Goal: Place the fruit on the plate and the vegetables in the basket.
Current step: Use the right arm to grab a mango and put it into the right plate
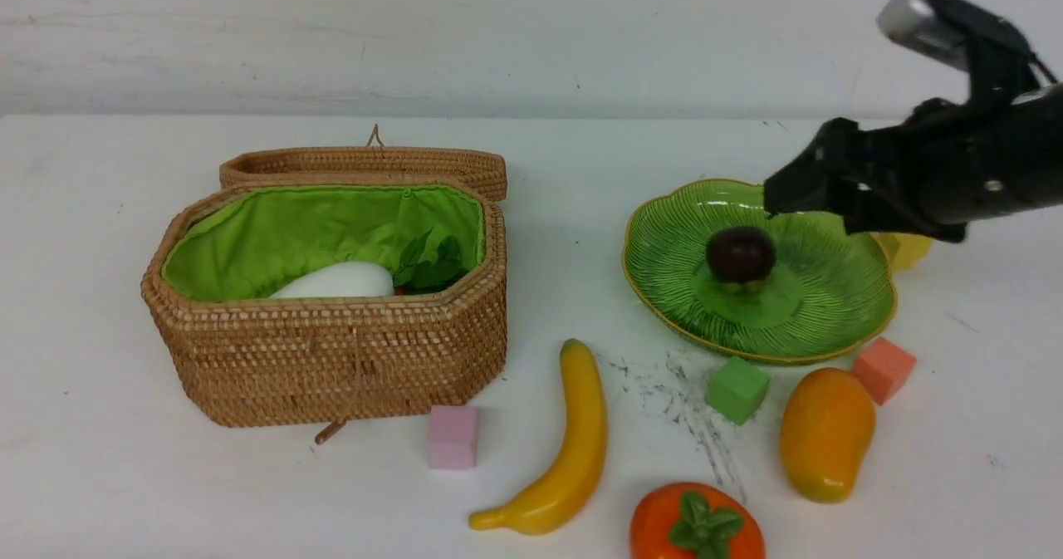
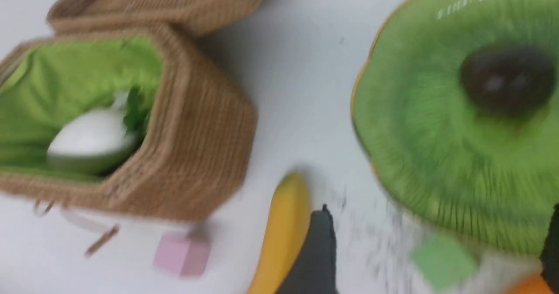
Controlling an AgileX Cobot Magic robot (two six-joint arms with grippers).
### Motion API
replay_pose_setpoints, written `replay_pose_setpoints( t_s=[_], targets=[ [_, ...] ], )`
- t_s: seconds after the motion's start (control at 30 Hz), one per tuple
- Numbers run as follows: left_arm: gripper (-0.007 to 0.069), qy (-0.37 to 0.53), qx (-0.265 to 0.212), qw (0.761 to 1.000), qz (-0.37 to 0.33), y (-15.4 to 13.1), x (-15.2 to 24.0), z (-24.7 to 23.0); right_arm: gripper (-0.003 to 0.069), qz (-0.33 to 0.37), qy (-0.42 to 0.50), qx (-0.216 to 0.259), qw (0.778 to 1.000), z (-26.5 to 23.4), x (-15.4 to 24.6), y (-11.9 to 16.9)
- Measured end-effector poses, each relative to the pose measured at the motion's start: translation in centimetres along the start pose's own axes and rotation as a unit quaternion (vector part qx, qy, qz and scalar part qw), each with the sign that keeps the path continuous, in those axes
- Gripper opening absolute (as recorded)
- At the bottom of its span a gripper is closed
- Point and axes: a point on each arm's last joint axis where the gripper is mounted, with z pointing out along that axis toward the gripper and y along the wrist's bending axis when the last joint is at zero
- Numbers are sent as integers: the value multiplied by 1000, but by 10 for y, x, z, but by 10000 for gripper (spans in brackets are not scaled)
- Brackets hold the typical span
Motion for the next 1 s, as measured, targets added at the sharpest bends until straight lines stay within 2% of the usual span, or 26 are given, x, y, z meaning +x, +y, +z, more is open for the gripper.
replay_pose_setpoints(
  t_s=[0.17,0.23,0.3,0.43,0.63,0.8,1.0],
  targets=[
    [168,0,0,1000,0,0,0,0,633,34,57,51,996,-30,25,1],
    [169,0,0,1000,0,0,0,0,624,71,86,77,991,-34,45,-5],
    [169,0,0,1000,0,0,0,0,613,115,102,89,984,-32,58,-9],
    [173,0,0,1000,0,0,0,0,591,156,121,101,975,-26,71,-15],
    [179,0,0,1000,0,0,0,0,587,170,106,100,975,-18,69,-19],
    [186,0,0,1000,0,0,0,0,587,216,118,74,966,0,69,-19],
    [190,0,0,1000,0,0,0,0,587,206,135,59,968,28,74,-9]
  ],
)
